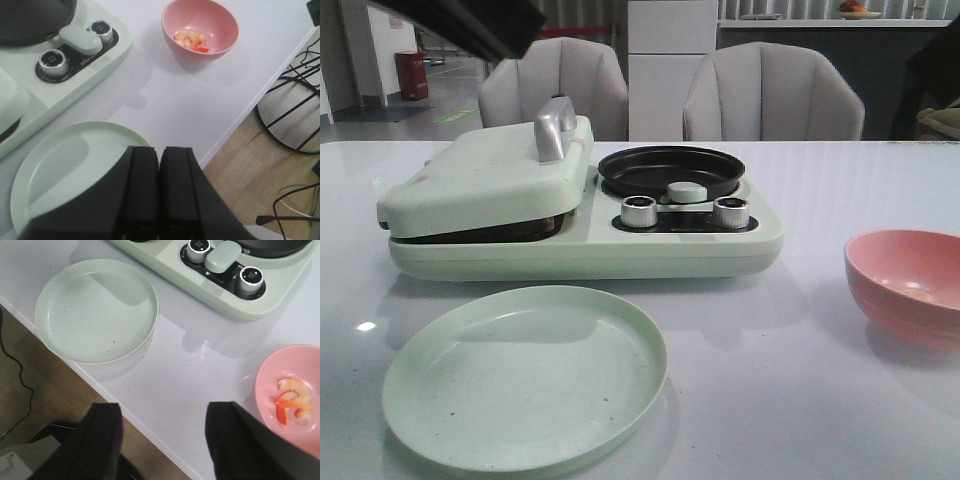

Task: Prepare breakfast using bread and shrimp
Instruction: 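Push the sandwich press lid down closed with the left gripper, then grasp the rim of the pink shrimp bowl with the right gripper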

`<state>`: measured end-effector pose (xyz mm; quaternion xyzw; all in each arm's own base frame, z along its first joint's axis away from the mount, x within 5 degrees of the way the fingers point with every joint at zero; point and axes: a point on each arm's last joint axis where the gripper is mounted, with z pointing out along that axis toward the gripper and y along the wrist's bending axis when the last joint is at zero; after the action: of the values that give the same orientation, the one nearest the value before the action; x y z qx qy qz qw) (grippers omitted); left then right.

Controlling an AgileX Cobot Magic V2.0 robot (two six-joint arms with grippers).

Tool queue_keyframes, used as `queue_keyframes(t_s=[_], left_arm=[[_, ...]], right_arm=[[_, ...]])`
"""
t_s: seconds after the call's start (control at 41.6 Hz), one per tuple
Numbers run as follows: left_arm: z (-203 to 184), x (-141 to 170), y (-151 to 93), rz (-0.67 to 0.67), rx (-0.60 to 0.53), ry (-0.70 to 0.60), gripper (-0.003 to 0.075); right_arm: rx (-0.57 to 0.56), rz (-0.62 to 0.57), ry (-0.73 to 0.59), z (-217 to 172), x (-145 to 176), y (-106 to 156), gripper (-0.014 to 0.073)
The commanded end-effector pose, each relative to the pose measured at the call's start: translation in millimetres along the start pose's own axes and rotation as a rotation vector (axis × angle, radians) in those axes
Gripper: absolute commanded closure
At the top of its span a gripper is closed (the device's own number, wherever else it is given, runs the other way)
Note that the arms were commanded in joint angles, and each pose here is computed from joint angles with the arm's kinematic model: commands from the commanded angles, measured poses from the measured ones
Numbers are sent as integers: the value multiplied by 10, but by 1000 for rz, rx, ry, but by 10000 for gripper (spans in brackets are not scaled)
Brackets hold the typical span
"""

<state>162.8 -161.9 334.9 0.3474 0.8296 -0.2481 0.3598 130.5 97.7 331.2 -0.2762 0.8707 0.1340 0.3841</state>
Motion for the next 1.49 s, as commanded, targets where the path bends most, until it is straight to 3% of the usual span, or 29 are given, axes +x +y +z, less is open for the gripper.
queue_keyframes(t_s=[0.0, 0.168, 0.601, 0.866, 1.082, 1.275, 1.467], left_arm=[[-216, 16, -1, -33, -66, -113, 617], [-395, 234, 54, -22, -169, -126, 617], [-480, 358, 31, -21, -166, -98, 619], [-480, 358, 31, -21, -166, -98, 619], [-480, 358, 31, -21, -166, -98, 619], [-480, 358, 31, -21, -166, -98, 619], [-480, 358, 31, -21, -166, -98, 619]], right_arm=[[-2, 1, -105, -81, -126, 1, 122], [-2, 1, -102, -81, -123, 1, 122], [51, 24, -68, 97, -194, -106, 122], [269, 325, 49, 165, -197, -796, 122], [331, 520, 121, 283, -73, -1337, 122], [343, 594, 205, 511, 16, -1772, 122], [346, 592, 274, 814, 103, -2037, 122]])
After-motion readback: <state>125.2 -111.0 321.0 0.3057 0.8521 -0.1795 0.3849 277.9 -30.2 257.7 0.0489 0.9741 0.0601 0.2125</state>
